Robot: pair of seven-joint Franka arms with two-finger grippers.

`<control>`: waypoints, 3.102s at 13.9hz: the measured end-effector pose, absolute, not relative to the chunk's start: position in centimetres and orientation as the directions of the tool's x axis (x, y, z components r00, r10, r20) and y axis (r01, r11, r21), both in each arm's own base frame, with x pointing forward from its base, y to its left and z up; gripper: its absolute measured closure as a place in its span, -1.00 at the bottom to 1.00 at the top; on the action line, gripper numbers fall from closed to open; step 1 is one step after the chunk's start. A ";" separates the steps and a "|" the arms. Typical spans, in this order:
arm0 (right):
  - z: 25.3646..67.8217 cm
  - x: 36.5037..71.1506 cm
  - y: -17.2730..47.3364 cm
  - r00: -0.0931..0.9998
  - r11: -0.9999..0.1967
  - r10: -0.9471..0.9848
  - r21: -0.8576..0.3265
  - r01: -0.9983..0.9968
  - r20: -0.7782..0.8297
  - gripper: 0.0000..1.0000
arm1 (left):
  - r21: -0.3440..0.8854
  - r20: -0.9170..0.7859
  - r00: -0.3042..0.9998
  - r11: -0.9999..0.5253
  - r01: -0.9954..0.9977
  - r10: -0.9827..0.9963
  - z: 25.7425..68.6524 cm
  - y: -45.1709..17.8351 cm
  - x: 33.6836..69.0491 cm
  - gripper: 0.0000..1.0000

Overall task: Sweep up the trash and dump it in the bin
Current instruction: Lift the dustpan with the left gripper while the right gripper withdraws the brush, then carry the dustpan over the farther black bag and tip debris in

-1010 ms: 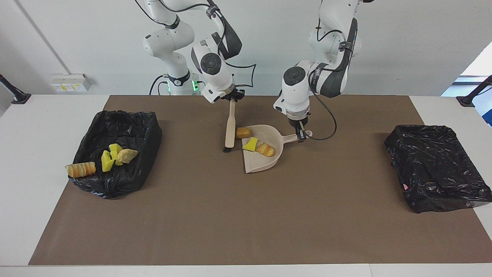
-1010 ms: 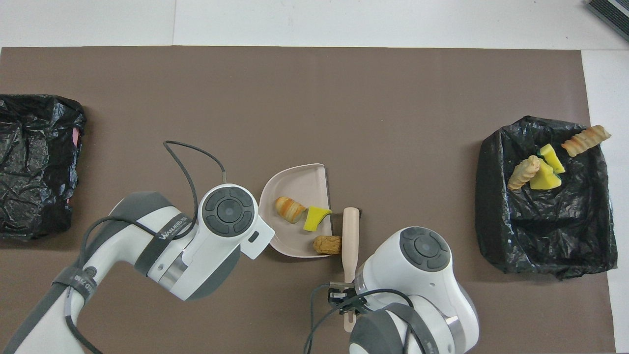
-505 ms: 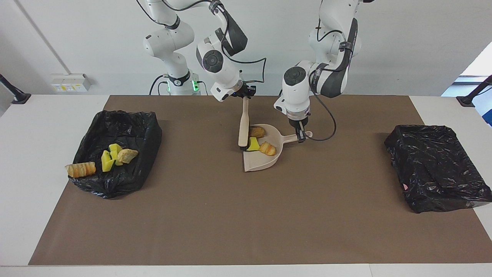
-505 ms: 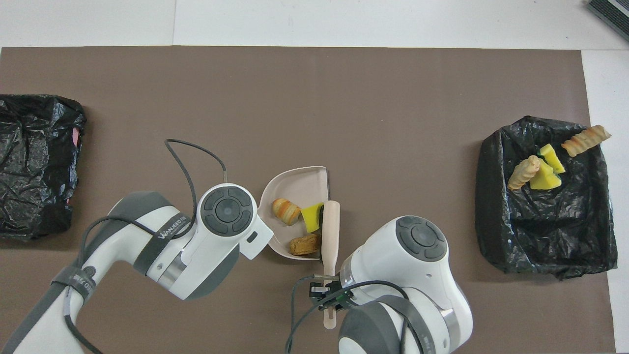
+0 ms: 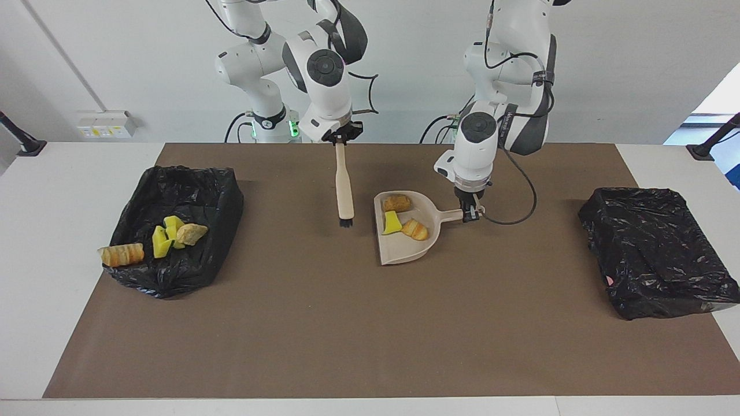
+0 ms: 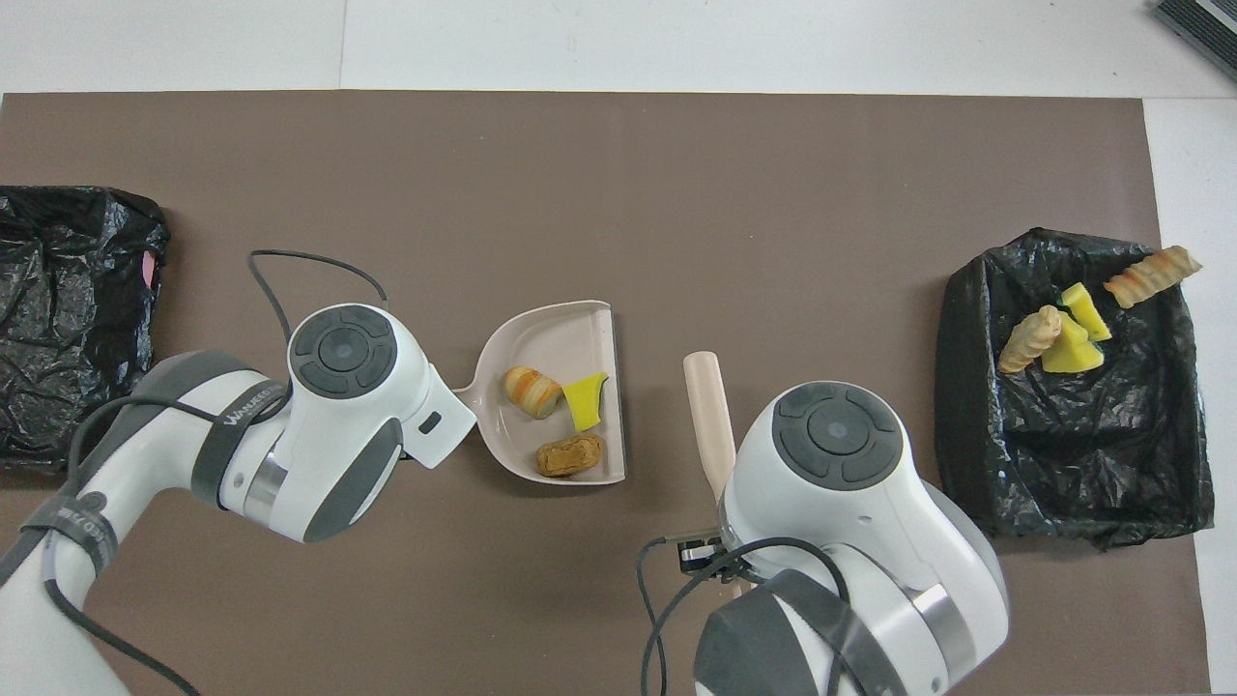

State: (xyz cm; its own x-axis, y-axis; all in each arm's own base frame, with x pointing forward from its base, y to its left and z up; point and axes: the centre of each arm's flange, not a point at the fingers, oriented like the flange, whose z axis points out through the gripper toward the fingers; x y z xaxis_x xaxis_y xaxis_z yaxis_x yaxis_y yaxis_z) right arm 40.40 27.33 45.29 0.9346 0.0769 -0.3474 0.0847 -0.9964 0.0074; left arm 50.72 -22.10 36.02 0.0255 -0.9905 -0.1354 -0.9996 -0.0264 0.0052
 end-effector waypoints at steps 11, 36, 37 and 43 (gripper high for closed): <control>43.8 32.5 39.2 0.950 -0.992 -0.053 -0.089 -0.084 -0.308 0.46 | -0.029 -0.101 0.049 -0.046 -0.999 -0.994 48.0 -7.2 59.2 0.37; 36.2 27.9 39.0 0.940 -0.996 0.003 -0.084 -0.027 -0.342 0.46 | 0.034 -0.678 -0.070 0.065 -0.997 -0.732 55.1 29.9 62.5 0.37; 36.0 27.9 39.0 0.940 -0.996 0.002 -0.084 -0.028 -0.341 0.46 | 0.046 -0.717 -0.079 0.065 -0.997 -0.692 54.8 29.3 62.9 0.37; 34.9 28.0 39.1 0.948 -0.995 -0.007 -0.093 -0.039 -0.319 0.46 | 0.100 -0.905 -0.126 0.083 -0.991 -0.406 54.2 26.9 63.9 0.37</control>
State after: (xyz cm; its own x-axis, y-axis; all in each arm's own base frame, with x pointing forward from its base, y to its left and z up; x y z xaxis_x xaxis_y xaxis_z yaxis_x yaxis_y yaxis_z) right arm 27.97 39.06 34.92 0.9476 -0.0070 -0.3194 -0.0387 -0.9949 -0.0931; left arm 63.87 26.92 54.25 -0.1257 -0.4063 -0.9051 -0.9915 0.0832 0.1003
